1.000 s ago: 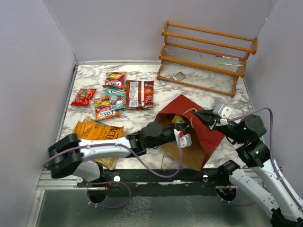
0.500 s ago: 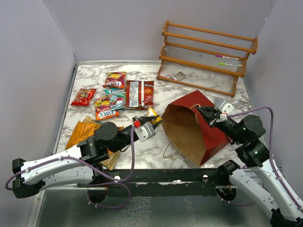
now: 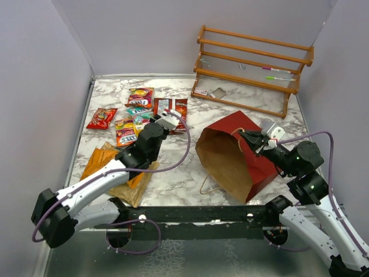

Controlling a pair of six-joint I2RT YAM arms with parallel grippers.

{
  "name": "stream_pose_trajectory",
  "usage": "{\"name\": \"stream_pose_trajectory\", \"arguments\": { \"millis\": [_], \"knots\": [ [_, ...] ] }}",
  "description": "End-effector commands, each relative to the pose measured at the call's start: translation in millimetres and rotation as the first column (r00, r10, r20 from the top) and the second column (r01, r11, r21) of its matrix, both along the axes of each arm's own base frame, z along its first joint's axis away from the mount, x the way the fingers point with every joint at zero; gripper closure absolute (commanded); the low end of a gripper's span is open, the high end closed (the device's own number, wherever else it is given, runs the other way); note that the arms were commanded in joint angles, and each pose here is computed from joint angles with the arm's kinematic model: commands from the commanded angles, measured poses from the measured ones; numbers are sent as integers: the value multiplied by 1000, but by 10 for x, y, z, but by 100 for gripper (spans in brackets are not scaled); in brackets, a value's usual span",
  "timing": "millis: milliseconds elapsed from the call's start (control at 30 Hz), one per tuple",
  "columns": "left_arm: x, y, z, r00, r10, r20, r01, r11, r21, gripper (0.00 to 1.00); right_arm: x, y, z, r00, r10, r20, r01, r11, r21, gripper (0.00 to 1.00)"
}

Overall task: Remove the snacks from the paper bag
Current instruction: Adjust the paper bag at the center of the board.

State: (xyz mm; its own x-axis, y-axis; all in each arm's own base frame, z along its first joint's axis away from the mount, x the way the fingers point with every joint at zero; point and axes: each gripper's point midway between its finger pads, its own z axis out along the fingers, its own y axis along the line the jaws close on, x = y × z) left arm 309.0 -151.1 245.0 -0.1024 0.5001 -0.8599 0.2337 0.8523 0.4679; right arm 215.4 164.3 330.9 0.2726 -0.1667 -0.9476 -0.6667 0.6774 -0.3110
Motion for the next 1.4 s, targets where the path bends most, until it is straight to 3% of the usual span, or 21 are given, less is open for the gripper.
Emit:
{"name": "stream_pose_trajectory", "arguments": {
  "millis": [0,133,467,533,633,800,933,1033,1167,1367],
  "knots": [
    [249,3,-300,999,40,-35,-36,994,104,100,-42,46,41,999,29,-23,-29,999,22,98],
    [456,45,-659,984,87,-152,-79,995,58,100,-94,93,147,998,66,-21,-66,997,33,98],
    [456,-54,-1354,942,33,-334,-30,999,16,99,-130,72,343,998,63,14,-64,995,75,98],
    [456,-25,-1402,934,50,-354,-43,999,28,91,-127,86,371,998,68,2,-68,994,90,98],
    [459,10,-1351,940,63,-336,-57,998,27,69,-166,200,388,991,137,0,-136,986,98,98],
    [444,27,-1216,953,56,-298,-61,998,-10,51,-140,313,551,982,182,-39,-172,967,189,98],
    [414,39,-1054,969,41,-244,-57,997,-57,41,37,218,809,994,84,-77,-60,960,275,98],
    [403,58,-897,982,34,-186,-51,995,-90,36,257,22,913,986,-71,-151,116,942,315,98],
    [391,103,-764,990,44,-138,-60,992,-112,33,496,-348,925,924,-297,-242,370,855,363,98],
    [377,118,-727,991,45,-126,-60,991,-118,32,695,-605,658,822,-464,-329,558,771,306,98]
  ]
}}
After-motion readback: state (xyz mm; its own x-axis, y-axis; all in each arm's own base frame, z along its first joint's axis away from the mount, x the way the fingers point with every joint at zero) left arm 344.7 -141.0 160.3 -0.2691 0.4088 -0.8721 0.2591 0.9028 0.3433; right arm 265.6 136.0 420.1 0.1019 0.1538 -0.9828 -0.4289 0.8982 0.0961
